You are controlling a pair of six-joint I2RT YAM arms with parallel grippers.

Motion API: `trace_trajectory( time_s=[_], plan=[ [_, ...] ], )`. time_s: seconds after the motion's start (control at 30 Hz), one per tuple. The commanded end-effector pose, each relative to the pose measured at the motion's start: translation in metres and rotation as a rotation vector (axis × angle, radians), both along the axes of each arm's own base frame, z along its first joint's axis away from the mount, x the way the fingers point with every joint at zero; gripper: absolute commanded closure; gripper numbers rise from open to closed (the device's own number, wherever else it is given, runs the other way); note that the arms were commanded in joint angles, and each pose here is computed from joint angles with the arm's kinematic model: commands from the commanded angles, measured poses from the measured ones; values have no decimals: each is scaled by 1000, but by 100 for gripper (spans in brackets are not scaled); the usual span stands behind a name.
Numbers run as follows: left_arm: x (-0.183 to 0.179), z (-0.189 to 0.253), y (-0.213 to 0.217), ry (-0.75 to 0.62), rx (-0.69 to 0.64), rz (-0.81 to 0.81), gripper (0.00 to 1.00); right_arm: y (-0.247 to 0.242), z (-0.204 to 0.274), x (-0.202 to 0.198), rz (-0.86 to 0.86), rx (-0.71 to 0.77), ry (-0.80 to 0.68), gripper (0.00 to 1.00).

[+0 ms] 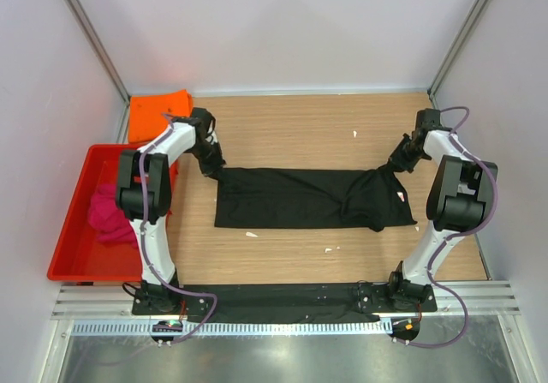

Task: Fold and stack the t-shirts
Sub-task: Fold the tshirt

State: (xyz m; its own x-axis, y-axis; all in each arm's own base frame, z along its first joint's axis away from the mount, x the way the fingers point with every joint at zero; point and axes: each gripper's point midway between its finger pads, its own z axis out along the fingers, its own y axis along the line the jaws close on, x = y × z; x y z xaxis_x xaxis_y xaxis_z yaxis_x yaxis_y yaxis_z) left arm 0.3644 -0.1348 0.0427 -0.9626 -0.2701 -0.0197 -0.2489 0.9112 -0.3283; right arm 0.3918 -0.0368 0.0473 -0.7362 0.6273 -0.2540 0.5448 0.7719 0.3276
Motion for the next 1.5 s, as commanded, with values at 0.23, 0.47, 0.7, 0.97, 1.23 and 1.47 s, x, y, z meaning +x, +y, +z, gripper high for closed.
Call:
trace_trajectory(
  time_s=[0.23,0.47,0.7,0.97,1.23,1.47],
  plan=[
    [-6,37,-1,-87,1,-17,100,-17,27,32,-114,10,-70,99],
    [-21,36,4,-80,19,-18,100,-21,24,37,-150,34,-72,99],
    [-37,24,7,-45,39,-21,100,-26,18,44,-176,61,-66,99],
    [-46,10,12,-18,72,-25,100,-34,13,48,-194,53,-45,98],
    [-46,14,10,-16,68,-6,85,-42,14,40,-136,-13,-19,82],
    [-40,44,4,-91,48,-10,52,-51,40,17,-113,-103,12,62]
  ],
)
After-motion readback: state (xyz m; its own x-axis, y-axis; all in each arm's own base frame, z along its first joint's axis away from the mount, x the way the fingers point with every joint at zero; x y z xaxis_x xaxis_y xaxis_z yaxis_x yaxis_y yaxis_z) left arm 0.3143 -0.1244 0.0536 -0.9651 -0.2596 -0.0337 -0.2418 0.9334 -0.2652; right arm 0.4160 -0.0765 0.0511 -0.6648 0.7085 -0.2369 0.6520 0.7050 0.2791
